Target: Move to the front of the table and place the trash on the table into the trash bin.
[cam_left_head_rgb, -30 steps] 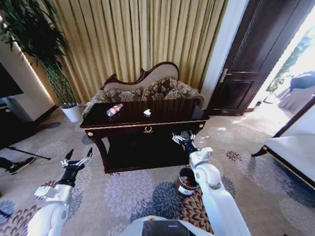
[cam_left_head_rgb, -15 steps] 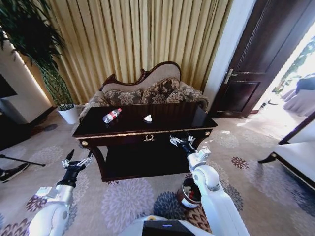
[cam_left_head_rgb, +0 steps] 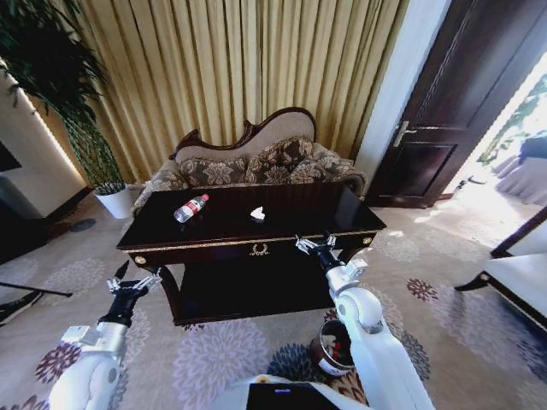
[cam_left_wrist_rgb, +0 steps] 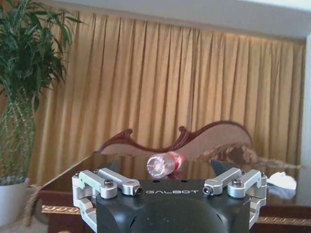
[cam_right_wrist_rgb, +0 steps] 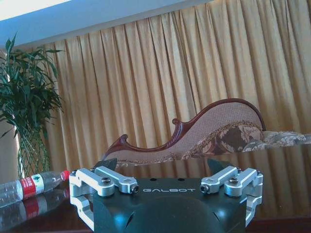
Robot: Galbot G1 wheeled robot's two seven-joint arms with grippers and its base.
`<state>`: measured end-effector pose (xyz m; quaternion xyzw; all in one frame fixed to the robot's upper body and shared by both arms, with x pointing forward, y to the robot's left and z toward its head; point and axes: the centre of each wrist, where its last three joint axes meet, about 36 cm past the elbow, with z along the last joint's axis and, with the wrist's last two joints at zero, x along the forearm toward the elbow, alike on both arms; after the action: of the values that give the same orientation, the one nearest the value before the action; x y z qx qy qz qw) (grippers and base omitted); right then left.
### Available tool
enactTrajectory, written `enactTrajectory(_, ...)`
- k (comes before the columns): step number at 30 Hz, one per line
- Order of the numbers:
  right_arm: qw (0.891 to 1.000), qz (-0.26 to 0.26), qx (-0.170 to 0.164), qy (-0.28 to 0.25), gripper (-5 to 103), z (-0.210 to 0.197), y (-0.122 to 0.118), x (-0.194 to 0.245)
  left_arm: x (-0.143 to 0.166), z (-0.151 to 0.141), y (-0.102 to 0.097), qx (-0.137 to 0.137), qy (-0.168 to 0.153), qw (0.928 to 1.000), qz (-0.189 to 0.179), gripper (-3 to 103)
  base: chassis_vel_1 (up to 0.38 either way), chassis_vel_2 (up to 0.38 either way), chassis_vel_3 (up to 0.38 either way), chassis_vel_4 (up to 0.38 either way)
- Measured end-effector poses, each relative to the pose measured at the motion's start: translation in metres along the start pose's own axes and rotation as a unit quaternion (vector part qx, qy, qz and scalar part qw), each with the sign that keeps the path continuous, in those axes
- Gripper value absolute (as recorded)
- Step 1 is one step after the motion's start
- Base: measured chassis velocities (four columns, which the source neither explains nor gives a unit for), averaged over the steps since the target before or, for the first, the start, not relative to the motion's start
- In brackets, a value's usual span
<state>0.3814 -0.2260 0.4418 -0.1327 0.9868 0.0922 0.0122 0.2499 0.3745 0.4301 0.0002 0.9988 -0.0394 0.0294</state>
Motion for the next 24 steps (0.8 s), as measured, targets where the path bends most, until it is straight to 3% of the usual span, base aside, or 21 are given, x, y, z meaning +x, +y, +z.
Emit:
enactTrajectory(7,1.0,-0.001,-0.004,0.002,100,-0.003,-0.001,-0.003,-0.004,-0.008,0.0,-0.01,0.026,0.9993,-0.023,100,0.0,0.0,0.0,0.0)
enactTrajectory(14,1.0,-0.022,0.005,0.004,100,-0.007,0.003,-0.007,-0.006,-0.013,-0.003,-0.01,0.026,0.9994,-0.021,100,0.0,0.0,0.0,0.0)
enactTrajectory(24,0.997,-0.076,0.003,0.015,100,-0.011,0.007,-0.05,-0.005,-0.017,-0.007,-0.008,0.023,0.9995,-0.019,100,0.0,0.0,0.0,0.0)
